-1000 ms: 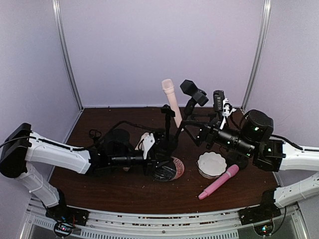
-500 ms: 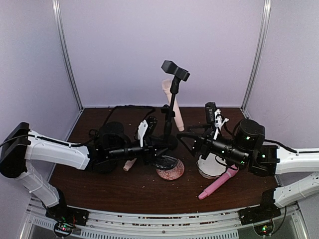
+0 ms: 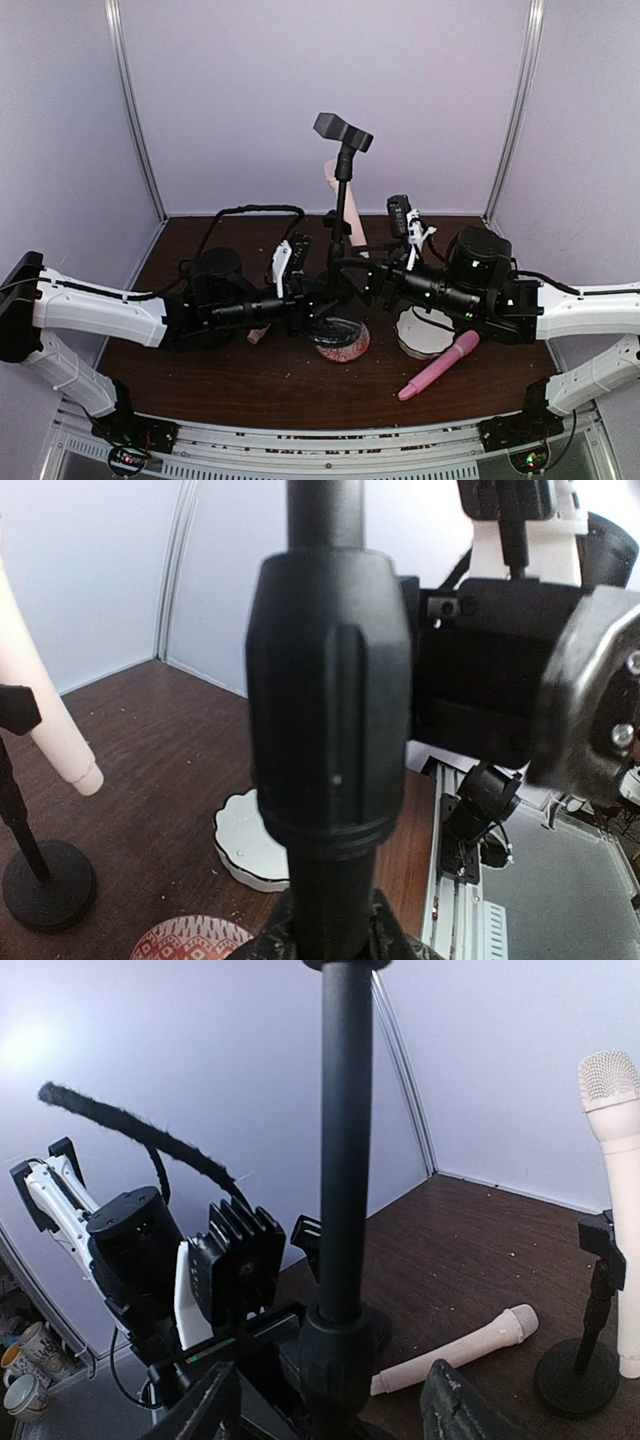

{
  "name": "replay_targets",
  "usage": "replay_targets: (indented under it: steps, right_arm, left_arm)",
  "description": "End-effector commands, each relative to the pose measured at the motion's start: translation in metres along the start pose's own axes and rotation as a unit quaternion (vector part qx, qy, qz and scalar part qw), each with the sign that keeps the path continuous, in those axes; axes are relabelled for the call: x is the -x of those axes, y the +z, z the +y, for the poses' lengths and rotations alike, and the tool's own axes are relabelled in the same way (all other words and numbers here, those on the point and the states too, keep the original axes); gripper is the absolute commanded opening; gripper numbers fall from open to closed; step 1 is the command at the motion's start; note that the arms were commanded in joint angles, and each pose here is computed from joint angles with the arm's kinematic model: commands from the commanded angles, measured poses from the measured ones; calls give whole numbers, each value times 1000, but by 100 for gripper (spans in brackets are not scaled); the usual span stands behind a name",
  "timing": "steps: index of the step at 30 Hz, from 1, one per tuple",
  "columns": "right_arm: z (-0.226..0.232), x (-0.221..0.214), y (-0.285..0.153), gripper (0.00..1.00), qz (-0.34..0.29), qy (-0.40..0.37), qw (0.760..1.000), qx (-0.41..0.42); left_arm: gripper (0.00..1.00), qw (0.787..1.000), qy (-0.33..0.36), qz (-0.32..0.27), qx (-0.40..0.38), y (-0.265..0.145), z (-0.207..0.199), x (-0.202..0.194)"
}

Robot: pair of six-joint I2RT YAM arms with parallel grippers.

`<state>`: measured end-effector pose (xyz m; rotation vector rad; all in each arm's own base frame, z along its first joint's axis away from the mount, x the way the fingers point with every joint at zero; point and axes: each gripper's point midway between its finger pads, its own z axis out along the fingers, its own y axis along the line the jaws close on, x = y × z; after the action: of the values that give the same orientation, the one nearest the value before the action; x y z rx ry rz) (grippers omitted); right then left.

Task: Attach the microphones to the stand

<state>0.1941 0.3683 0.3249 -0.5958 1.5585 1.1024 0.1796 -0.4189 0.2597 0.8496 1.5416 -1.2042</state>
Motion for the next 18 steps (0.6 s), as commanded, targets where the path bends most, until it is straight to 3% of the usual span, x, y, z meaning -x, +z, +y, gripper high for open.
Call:
replay_targets:
  steps: [1,5,10,18]
  right_arm:
    - [14,12,6,62,-7,1,1000,26]
    - [14,5,18,57,15,2,1000,24]
    - [12,-2,22,43,22,10,999,23]
    - [18,-6,19,10,36,-3,999,40]
  left_arm:
    - [0,999,11,-51,-15,-7,-14,31]
    - [0,998,23,-47,-21,-7,-19,31]
    - [0,999,31,-35,-18,-6,-19,25]
    - [0,998,36,-40,-35,-10,-25,23]
